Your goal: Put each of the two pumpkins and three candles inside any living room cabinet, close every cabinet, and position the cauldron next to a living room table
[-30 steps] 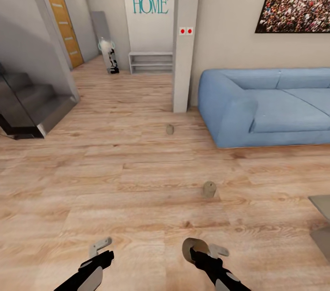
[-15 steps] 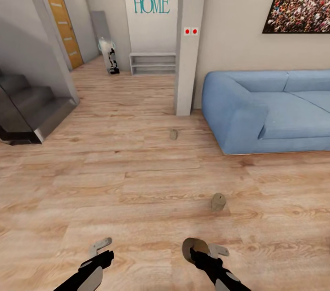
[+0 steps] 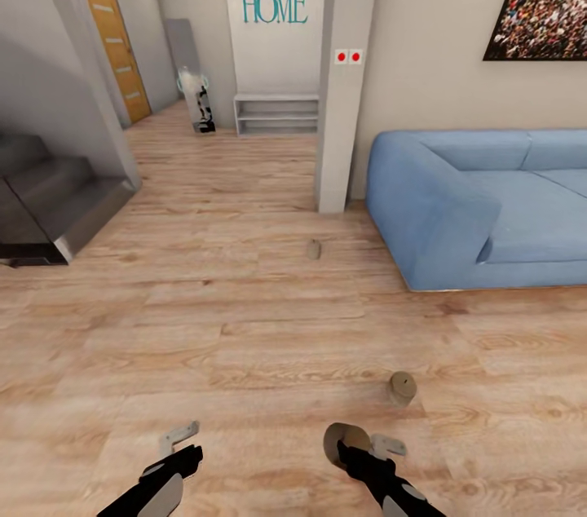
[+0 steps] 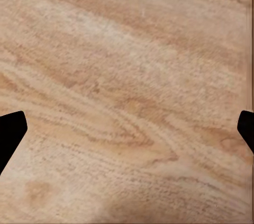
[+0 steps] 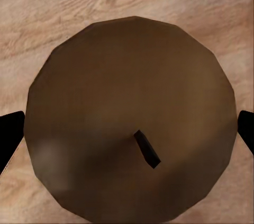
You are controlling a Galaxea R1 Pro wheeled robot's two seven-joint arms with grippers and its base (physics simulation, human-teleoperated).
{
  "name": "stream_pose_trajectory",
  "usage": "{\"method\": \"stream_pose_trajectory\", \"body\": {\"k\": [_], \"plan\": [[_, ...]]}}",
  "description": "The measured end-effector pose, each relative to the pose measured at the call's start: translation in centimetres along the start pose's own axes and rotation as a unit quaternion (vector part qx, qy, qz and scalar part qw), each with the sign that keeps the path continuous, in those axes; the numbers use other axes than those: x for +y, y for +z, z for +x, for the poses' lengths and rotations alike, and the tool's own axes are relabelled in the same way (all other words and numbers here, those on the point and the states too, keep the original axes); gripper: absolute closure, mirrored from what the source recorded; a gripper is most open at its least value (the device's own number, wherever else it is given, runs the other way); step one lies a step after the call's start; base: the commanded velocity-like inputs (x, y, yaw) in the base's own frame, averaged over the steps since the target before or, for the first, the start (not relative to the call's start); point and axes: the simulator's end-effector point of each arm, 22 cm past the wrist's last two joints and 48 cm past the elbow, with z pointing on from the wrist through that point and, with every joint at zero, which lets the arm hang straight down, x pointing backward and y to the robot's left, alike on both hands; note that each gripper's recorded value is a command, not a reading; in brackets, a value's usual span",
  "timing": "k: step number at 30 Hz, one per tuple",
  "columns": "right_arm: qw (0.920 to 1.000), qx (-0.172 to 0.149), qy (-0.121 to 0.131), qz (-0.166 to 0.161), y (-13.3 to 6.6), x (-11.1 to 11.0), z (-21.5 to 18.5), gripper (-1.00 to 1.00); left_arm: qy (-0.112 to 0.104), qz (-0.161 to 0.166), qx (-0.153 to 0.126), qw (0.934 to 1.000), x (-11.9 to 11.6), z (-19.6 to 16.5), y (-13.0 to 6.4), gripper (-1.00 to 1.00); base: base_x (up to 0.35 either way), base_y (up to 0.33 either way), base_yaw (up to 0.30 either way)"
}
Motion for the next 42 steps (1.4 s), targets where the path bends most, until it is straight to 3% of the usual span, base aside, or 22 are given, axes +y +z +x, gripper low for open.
{"method": "stream_pose_trajectory", "body": {"k": [42], "plan": [[1.0,0.0,0.0,0.001,-0.01,-0.08,0.05,1.0,-0.001,0.0,0.0,1.0,-0.01,0.0,0.0,-1.0,0.323,0.0,0.0]]}}
